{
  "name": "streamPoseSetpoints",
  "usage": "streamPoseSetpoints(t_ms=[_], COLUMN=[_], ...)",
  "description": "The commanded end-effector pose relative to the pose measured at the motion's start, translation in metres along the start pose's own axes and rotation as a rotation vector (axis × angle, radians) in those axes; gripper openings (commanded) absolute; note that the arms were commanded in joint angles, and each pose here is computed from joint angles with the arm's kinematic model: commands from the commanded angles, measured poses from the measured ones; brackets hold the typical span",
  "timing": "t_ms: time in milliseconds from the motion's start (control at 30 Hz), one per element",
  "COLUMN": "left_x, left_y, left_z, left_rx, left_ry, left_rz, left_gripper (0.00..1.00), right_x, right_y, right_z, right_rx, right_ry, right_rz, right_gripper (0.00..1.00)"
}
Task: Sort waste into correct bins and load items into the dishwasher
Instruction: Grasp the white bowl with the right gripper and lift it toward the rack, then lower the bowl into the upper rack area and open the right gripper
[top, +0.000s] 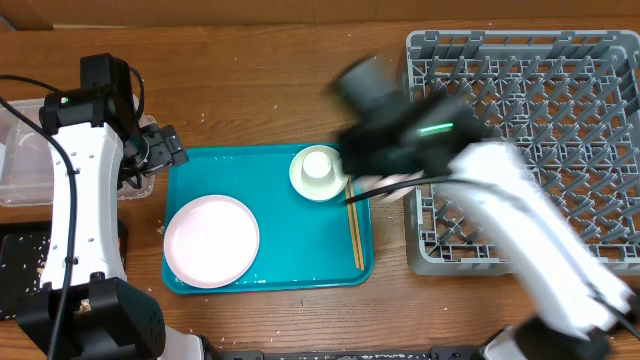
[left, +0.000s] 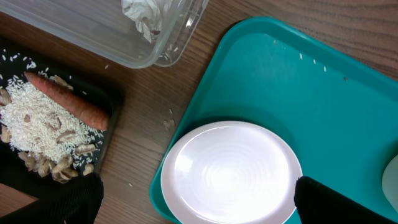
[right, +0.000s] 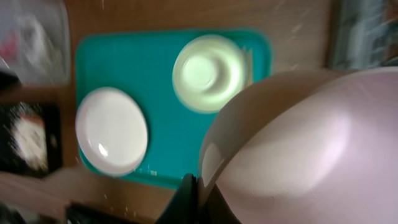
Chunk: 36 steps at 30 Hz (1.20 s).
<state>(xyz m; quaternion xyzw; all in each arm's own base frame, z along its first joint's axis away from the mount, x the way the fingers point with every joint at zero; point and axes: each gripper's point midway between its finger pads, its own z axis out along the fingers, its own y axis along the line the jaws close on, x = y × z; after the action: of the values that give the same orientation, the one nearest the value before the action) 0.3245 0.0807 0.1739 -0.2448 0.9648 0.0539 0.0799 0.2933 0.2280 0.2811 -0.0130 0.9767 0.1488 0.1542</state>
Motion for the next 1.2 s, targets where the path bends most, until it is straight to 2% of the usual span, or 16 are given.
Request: streamPoseSetpoints(t_ms=[0,167,267,433,567,833,1167], left_x=[-0.001,-0.001,-0.001,-0.001,-0.001,-0.001,-0.001], left_y=[0.002,0.002,0.002,0.002,0.002,0.002,0.002], left_z=[0.002,0.002,0.002,0.002,0.002,0.002,0.002], left_rx=[-0.013,-0.013,-0.013,-0.013,-0.013,-0.013,-0.013], left_ry=[-0.001,-0.001,-0.001,-0.001,-0.001,-0.001,-0.001], left_rz=[0.002,0.002,0.002,0.002,0.002,0.002,0.002], left_gripper=[1.0,1.0,1.0,1.0,1.0,1.0,1.0], right_x=[-0.034,-0.058,-0.064,-0.079,-0.093,-0.124,-0.153], right_y=[-0.06,-0.141,-0.174,-0.192,-0.2,-0.217,-0.243], right_z=[-0.061,-0.086,-0.09,-0.095,-0.073,-0.015,0.03], right_rx=[-0.113,-0.268,-0.359,-0.666,-0.779,-0.828,-0.876], right_ry=[-0.115,-0.155,-0.192,-0.308,-0.335,-0.336,-0.352], right_rz=[0.04,0.137,0.171,0.133,0.114,0.058,0.091], right_gripper=[0.04,0.04,0.04,0.04,0.04,0.04,0.04])
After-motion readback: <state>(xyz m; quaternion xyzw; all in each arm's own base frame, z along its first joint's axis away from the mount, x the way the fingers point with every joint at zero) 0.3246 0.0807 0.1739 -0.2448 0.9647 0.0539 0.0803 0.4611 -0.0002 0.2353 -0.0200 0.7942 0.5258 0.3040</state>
